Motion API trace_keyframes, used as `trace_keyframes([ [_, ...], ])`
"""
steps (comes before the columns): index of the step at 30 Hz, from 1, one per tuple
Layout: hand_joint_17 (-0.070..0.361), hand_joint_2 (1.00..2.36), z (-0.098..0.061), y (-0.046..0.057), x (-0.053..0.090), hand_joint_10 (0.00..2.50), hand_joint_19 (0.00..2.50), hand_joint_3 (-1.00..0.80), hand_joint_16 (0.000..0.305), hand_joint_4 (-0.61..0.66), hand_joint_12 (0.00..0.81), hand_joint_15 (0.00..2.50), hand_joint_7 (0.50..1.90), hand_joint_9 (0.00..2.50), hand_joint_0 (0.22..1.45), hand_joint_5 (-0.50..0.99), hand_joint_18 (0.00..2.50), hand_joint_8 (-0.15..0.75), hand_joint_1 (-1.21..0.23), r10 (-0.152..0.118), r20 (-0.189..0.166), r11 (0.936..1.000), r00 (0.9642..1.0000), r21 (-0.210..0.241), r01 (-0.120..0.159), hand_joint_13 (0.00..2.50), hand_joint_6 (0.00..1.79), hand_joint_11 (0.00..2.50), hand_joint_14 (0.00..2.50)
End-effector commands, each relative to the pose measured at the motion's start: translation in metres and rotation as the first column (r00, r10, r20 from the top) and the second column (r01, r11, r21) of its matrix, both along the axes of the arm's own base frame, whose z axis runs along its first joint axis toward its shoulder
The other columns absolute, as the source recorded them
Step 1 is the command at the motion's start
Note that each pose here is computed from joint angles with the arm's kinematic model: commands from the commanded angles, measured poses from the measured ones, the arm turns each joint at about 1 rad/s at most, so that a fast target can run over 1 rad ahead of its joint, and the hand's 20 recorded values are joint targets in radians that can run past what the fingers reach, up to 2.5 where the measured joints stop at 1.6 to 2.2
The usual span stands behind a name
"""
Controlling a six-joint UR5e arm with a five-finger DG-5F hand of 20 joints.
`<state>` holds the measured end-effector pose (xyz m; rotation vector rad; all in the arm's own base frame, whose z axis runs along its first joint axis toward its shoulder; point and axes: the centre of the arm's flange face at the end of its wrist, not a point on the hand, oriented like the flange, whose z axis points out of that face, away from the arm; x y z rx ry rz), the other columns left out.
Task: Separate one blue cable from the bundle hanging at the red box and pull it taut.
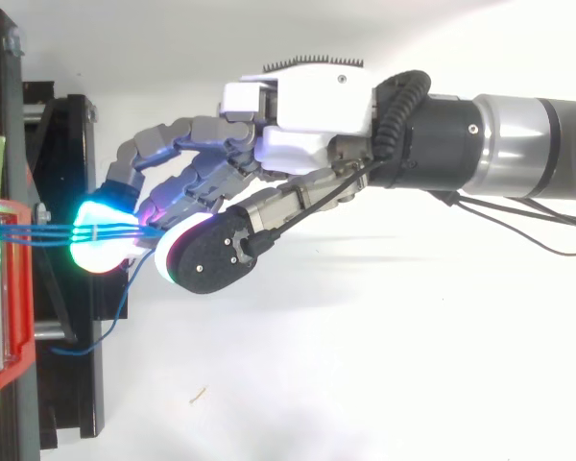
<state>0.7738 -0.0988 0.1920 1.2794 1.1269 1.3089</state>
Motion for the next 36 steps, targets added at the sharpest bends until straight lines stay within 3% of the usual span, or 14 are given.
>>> trace_keyframes([
  [1, 0.108, 1.01, 0.002, 0.0, 0.001, 0.01, 0.39, -0.39, 0.048, 0.2, 0.354, 0.27, 0.94, 0.62, 0.58, -0.18, 0.73, 0.291, -0.68, 0.006, 0.002, 1.0, 1.0, 0.002, -0.006, 0.68, 0.5, 0.37, 0.01],
  [10, 0.107, 1.01, 0.0, 0.0, -0.002, 0.01, 0.41, -0.33, 0.047, 0.21, 0.35, 0.29, 1.02, 0.64, 0.61, -0.17, 0.76, 0.289, -0.69, 0.035, -0.025, 0.9994, 0.9991, 0.002, -0.035, 0.72, 0.5, 0.39, 0.01],
  [15, 0.106, 1.01, 0.001, -0.005, -0.002, 0.02, 0.43, -0.33, 0.047, 0.22, 0.35, 0.3, 1.06, 0.66, 0.62, -0.16, 0.77, 0.294, -0.68, 0.031, -0.024, 0.9995, 0.9992, 0.01, -0.031, 0.73, 0.5, 0.42, 0.01],
  [18, 0.106, 1.01, 0.0, -0.007, -0.003, 0.02, 0.44, -0.38, 0.047, 0.23, 0.35, 0.31, 1.08, 0.66, 0.6, -0.16, 0.8, 0.3, -0.65, 0.046, -0.025, 0.9989, 0.9986, 0.01, -0.046, 0.74, 0.5, 0.42, 0.01],
  [36, 0.108, 1.0, 0.002, -0.019, -0.003, 0.02, 0.45, -0.46, 0.048, 0.23, 0.355, 0.34, 1.08, 0.7, 0.57, -0.15, 0.83, 0.311, -0.6, 0.032, -0.013, 0.9995, 0.9994, 0.002, -0.032, 0.78, 0.5, 0.45, 0.01],
])
